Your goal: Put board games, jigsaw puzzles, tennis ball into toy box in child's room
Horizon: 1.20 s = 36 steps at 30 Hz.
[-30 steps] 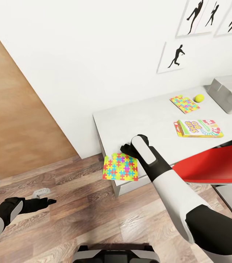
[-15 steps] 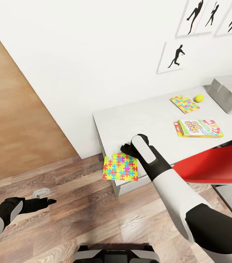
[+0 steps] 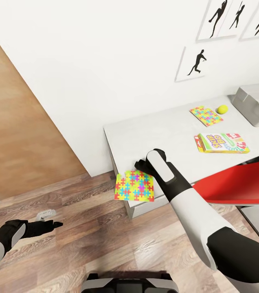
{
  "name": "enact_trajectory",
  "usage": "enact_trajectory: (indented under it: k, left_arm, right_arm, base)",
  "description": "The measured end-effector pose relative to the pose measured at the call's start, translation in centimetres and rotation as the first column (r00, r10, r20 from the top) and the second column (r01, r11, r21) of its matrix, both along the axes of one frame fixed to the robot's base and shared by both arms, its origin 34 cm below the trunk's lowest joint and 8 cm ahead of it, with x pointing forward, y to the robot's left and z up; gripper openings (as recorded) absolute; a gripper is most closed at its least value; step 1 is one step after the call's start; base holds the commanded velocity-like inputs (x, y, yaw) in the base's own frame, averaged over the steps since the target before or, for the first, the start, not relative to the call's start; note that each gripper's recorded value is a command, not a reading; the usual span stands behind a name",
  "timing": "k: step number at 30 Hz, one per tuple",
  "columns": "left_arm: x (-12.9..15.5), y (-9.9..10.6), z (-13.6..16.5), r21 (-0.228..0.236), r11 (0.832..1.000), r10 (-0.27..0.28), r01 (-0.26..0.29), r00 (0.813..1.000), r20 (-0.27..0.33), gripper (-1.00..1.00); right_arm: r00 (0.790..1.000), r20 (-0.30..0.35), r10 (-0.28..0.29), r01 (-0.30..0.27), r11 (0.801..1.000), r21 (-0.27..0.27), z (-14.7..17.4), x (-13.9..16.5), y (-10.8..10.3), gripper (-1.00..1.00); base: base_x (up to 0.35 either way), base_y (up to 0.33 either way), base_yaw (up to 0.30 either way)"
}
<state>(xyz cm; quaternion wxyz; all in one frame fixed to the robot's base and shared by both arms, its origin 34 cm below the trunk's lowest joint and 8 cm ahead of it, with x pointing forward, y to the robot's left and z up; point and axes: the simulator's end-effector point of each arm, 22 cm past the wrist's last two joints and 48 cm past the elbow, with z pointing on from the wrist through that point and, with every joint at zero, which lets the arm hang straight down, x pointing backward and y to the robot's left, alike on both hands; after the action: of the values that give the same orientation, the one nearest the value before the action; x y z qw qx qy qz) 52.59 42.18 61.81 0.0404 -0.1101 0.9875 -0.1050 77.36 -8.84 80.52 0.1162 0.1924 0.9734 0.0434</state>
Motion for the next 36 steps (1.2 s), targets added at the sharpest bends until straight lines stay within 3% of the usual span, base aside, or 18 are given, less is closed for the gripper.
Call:
enact_trajectory:
  k: [13, 24, 36]
  left_arm:
    - [0.0, 0.0, 0.0, 0.000, 1.000, 0.000, 0.000, 1.000, 0.000, 1.00]
    - [-0.7, 0.0, 0.1, -0.001, 1.000, -0.001, 0.001, 1.000, -0.005, 1.00]
    - [-0.1, 0.0, 0.9, -0.001, 1.000, -0.001, 0.001, 1.000, 0.012, 1.00]
  right_arm:
    - [0.999, 0.046, -0.002, 0.001, 1.000, 0.014, 1.5, 1.1, 0.4, 1.00]
    - [0.996, 0.086, 0.007, -0.004, 1.000, -0.031, 2.6, 2.0, -0.5, 1.00]
    - [0.994, 0.111, 0.006, -0.002, 0.999, -0.035, 4.0, 2.4, -0.6, 1.00]
  base:
    - [0.000, 0.000, 0.000]
    - [0.000, 0.000, -0.044]
    - [0.000, 0.000, -0.075]
